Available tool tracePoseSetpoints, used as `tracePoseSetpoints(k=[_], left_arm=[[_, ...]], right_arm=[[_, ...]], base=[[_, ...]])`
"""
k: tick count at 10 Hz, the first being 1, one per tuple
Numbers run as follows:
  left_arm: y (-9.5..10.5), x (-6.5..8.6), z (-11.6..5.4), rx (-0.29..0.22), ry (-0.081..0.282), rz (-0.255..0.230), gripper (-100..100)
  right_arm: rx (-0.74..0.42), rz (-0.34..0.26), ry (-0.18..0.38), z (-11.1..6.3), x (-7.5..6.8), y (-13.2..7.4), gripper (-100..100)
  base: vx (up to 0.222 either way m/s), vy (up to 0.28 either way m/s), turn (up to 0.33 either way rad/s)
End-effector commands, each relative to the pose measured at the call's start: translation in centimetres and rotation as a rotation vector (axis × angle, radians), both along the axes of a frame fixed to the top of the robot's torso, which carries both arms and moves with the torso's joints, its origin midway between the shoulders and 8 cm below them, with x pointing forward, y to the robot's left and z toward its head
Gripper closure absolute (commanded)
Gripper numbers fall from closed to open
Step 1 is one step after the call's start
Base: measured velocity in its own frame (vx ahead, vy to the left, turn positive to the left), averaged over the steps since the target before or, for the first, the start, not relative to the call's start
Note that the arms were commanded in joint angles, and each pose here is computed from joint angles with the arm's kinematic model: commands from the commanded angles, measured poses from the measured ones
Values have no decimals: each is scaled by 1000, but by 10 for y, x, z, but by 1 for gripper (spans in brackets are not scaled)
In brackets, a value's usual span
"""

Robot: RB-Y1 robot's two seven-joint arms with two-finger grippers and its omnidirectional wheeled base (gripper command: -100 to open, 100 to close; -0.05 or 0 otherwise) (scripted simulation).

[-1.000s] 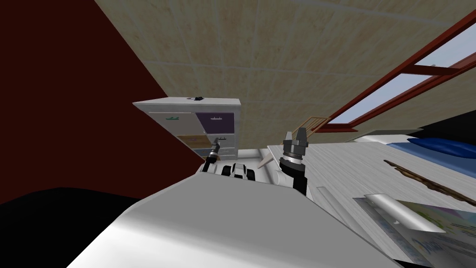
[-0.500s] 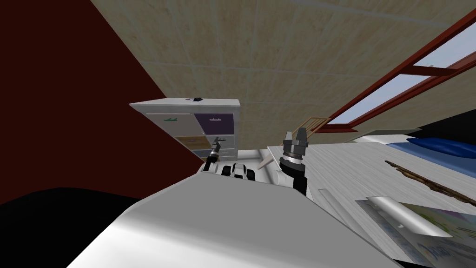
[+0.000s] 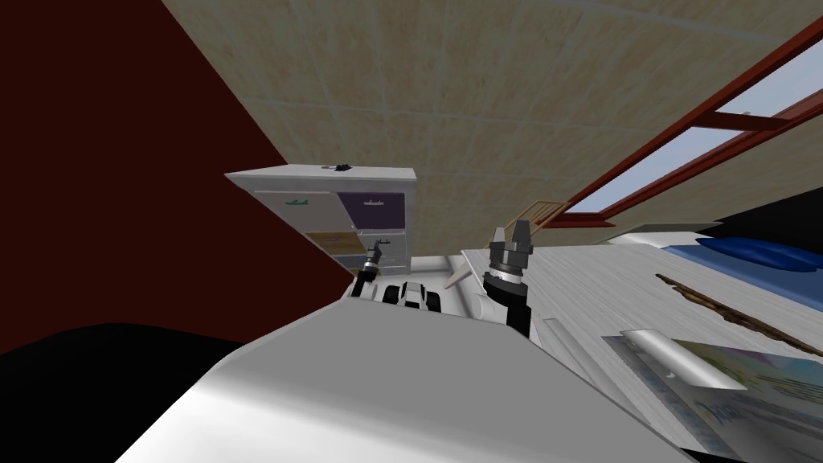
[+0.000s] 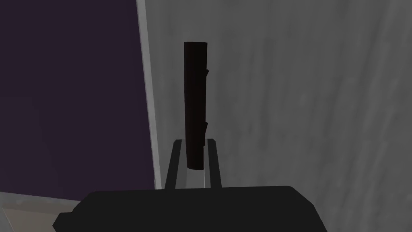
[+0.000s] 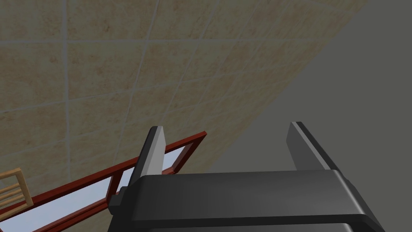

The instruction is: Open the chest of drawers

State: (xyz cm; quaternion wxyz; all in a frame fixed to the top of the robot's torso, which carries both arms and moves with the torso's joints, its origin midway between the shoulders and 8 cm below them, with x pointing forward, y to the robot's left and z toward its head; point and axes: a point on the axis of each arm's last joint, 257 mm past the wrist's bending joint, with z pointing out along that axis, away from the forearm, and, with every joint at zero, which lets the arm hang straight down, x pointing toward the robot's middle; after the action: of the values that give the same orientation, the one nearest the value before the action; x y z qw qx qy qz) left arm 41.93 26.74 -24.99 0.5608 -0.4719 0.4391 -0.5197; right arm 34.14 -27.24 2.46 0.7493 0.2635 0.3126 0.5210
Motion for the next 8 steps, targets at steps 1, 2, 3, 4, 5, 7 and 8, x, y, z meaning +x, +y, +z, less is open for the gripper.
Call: tracePoseSetpoints(k=[1, 2, 3, 4, 5, 7, 8], left_arm=[[1, -4, 6, 13, -2, 0, 100], [1, -4, -1, 9, 14, 2, 100], [0, -9, -2, 10, 17, 0, 100], [0, -11, 0, 11, 13, -2, 100], [-1, -13, 2, 12, 8, -4, 100], [0, -15, 4, 11, 17, -1, -100], [1, -16, 9, 10, 17, 1, -100]], right_arm=[[0, 0, 0, 0, 0, 0, 0], [0, 0, 0, 0, 0, 0, 0], [0, 0, 0, 0, 0, 0, 0], [0, 0, 0, 0, 0, 0, 0], [0, 0, 0, 0, 0, 0, 0], [0, 0, 0, 0, 0, 0, 0], [0, 0, 0, 0, 0, 0, 0]], base=[[-177, -51, 14], [-82, -25, 6], [-110, -20, 10], [-187, -26, 13], [-205, -47, 13], [-157, -40, 6], [20, -3, -12]])
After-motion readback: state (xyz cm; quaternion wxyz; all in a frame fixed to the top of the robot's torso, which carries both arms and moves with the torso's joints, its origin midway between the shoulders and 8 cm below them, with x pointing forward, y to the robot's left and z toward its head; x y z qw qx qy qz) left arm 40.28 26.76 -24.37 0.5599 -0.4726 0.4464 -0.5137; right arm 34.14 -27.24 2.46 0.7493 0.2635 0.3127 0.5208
